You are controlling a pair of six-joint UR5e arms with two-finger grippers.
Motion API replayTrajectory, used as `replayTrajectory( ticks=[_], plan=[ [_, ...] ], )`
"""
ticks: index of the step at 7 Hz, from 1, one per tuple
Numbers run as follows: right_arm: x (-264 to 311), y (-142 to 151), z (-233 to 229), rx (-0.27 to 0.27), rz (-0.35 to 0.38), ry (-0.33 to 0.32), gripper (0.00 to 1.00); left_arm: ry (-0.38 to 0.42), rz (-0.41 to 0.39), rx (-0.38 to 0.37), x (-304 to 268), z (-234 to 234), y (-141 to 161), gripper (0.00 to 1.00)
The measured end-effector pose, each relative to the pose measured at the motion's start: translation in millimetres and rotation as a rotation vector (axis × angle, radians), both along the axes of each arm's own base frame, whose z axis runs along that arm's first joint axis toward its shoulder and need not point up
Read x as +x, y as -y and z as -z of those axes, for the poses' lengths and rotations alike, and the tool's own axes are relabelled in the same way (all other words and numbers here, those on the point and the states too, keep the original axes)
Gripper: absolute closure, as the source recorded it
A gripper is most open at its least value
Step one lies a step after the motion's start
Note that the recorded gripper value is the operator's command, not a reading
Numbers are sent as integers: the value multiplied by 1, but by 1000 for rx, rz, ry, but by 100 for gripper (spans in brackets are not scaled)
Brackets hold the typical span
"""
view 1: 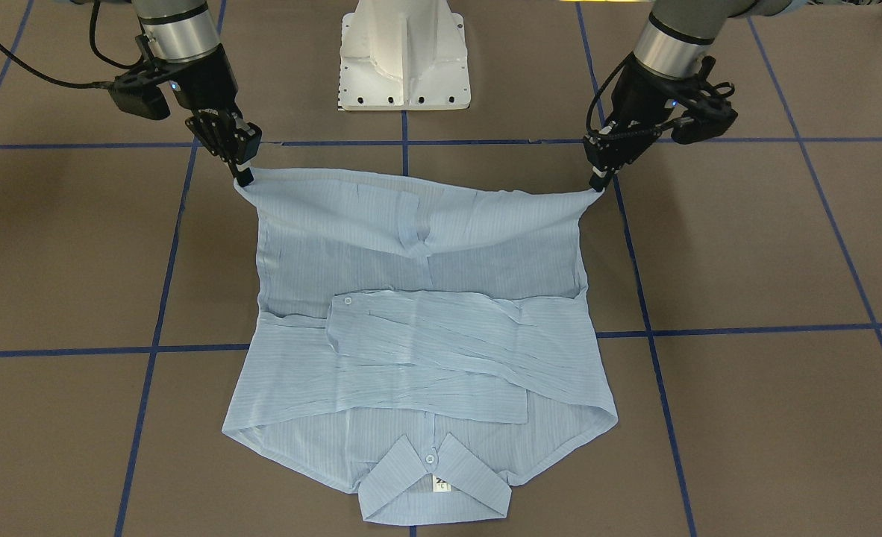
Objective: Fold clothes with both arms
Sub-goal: 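Lift the hem and fold it toward the collar with both grippers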
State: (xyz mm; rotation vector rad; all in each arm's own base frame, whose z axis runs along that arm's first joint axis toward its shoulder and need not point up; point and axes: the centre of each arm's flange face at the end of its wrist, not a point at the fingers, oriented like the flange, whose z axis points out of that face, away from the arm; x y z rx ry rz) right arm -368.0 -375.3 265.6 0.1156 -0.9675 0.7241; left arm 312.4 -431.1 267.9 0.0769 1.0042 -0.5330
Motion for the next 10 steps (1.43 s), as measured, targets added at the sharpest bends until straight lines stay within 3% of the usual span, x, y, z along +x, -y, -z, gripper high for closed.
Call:
replayTrajectory(
  ticks=[5, 7, 10],
  plan=[
    [-37, 149, -15, -14, 7, -129, 100, 52, 42, 68, 38, -44, 126, 100],
    [-62, 202, -28, -26, -16, -137, 100, 45, 62, 90, 58, -78, 173, 100],
    [-71, 271, -39, -65, -29, -125, 100, 47, 99, 113, 73, -106, 214, 100]
  ],
)
